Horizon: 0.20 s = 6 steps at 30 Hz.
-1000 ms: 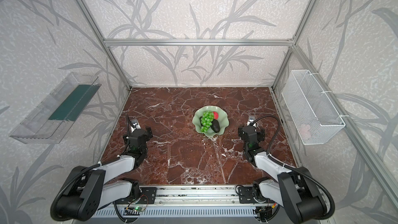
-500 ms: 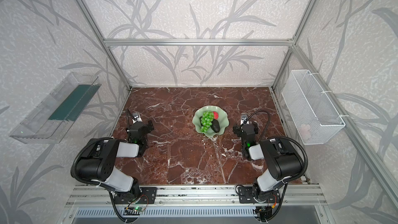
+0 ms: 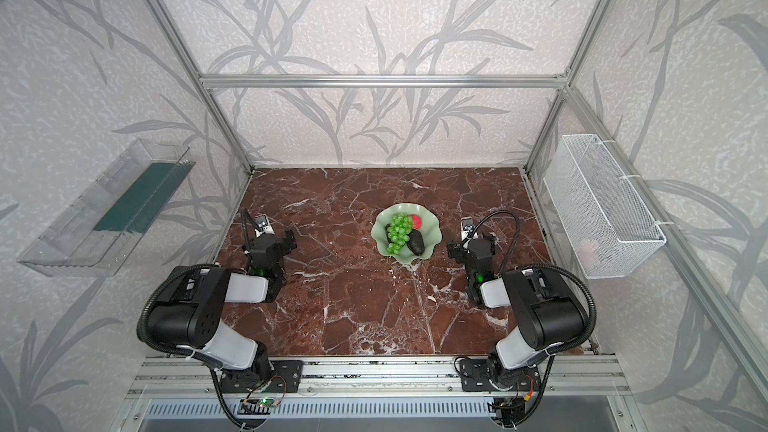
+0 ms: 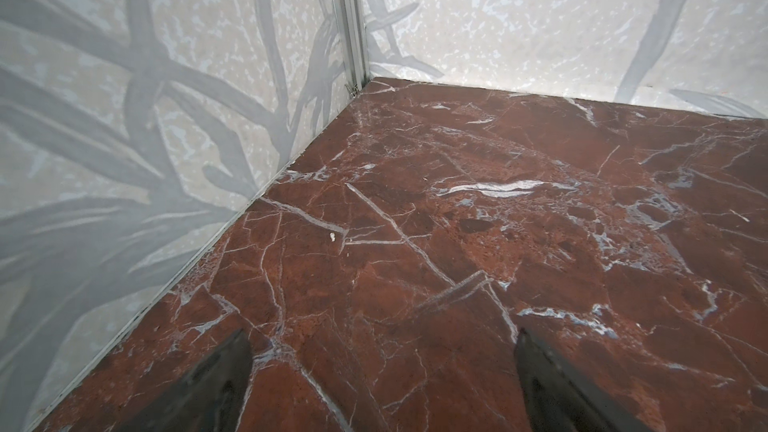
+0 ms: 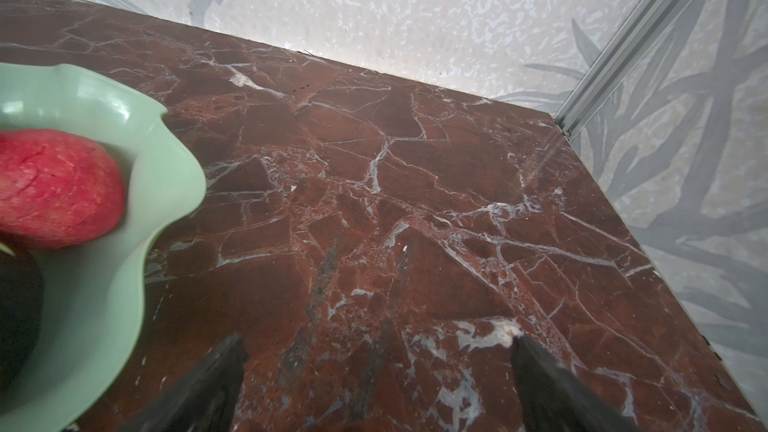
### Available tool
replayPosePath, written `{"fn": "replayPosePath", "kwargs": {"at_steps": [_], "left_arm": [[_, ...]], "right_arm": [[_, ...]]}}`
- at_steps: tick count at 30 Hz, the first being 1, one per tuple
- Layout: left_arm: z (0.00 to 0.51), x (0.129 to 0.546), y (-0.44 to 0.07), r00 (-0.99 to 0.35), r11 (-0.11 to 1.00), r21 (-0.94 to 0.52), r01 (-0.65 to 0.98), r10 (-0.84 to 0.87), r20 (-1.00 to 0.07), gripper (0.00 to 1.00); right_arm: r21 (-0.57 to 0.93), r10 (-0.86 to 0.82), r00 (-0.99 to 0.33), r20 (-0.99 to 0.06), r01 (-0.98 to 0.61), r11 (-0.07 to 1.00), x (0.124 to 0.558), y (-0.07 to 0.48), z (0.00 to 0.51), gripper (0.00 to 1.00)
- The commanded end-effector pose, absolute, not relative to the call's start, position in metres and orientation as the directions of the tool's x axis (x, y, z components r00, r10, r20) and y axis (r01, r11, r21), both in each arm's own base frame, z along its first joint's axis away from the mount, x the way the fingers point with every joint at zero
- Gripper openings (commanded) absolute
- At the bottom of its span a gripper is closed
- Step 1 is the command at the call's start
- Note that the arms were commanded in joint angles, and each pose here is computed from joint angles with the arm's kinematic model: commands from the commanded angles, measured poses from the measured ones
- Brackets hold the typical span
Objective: Place and organize the fake fruits in the fruit bowl
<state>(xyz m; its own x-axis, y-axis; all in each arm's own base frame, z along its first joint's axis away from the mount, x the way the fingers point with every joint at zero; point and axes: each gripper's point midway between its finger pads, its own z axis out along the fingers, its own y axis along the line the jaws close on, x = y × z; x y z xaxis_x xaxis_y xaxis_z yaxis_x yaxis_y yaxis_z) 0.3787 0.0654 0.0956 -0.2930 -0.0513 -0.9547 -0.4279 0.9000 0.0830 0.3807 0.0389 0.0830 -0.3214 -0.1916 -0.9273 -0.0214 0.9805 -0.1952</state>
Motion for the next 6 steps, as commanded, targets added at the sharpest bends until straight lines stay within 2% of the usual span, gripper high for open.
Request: {"fn": "replayPosePath", "kwargs": {"at_steps": [1, 6], "left_arm": [[0.1029, 0.3843, 0.0654, -0.267, 0.904, 0.07, -0.423, -0.05, -0.962, 0.99], [0.104, 0.3831, 0.0659, -0.26, 0.902, 0.069, -0.426, -0.049, -0.964, 0.99]], "right_arm": [[-0.19, -0.189, -0.28, -0.941, -0.021, 0.981, 0.3855, 0.0398, 0.0972, 0.99], [-0.189, -0.183, -0.28, -0.942, -0.007, 0.982, 0.3854, 0.0378, 0.0979, 0.99]]}}
